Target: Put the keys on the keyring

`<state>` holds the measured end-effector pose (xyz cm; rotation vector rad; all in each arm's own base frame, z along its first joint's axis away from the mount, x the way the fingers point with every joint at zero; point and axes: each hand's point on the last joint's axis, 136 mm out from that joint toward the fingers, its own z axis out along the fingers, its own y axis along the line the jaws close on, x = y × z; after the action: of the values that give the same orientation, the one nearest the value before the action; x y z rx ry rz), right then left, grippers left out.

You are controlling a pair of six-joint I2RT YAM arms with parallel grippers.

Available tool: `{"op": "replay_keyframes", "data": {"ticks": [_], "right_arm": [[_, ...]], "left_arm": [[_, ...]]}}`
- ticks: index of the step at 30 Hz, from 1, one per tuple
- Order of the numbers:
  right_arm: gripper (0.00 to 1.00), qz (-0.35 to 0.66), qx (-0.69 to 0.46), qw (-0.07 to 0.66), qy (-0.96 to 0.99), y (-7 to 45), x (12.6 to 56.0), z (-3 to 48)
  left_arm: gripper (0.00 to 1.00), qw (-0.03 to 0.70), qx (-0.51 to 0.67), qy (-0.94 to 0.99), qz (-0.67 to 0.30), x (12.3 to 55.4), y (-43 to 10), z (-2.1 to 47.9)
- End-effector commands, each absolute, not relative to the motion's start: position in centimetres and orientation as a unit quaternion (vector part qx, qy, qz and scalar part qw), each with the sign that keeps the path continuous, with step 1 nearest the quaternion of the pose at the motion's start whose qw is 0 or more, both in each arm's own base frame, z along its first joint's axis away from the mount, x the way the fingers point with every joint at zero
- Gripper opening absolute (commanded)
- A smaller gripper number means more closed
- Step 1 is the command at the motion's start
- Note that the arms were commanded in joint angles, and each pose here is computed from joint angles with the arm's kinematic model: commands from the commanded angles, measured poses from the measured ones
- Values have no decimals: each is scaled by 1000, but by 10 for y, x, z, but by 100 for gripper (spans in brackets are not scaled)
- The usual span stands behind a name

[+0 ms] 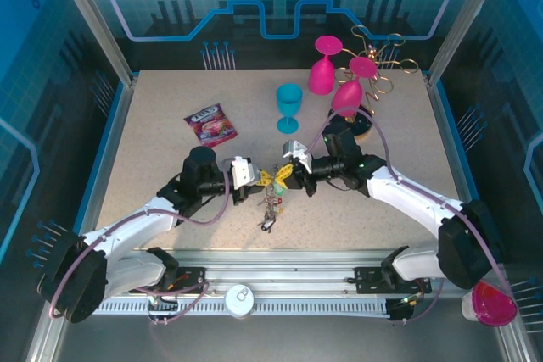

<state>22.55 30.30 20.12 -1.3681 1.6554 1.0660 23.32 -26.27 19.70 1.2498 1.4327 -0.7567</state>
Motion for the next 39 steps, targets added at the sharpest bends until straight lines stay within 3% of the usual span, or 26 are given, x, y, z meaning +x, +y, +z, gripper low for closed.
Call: {"op": "replay_keyframes", "data": {"ticks": [1, 5, 10, 22, 27, 28, 30, 31, 39], "right_arm": [[0, 434, -549, 367, 612, 311, 221, 221], [0, 416, -564, 353, 620, 307, 218, 217], [0, 372, -602, 311, 634, 305, 212, 205], [0, 301, -659, 266, 636, 309, 204, 193], [0, 314, -638, 282, 644, 312, 209, 201], [6, 322, -621, 290, 653, 310, 213, 204], [28, 333, -591, 309, 667, 305, 219, 208], [32, 339, -577, 319, 671, 301, 221, 210], [37, 372, -536, 336, 679, 293, 216, 210]], "left_arm": [[0, 535, 528, 568, -334, 226, -267, 212], [10, 524, 537, 574, -328, 226, -266, 209], [13, 507, 544, 585, -324, 227, -266, 204], [11, 481, 555, 593, -328, 225, -268, 200], [0, 485, 556, 591, -326, 226, -268, 201], [0, 489, 555, 590, -323, 226, -268, 201], [0, 503, 553, 584, -318, 227, -267, 203], [0, 510, 551, 581, -314, 228, -266, 203], [0, 536, 544, 569, -304, 230, -264, 207]]}}
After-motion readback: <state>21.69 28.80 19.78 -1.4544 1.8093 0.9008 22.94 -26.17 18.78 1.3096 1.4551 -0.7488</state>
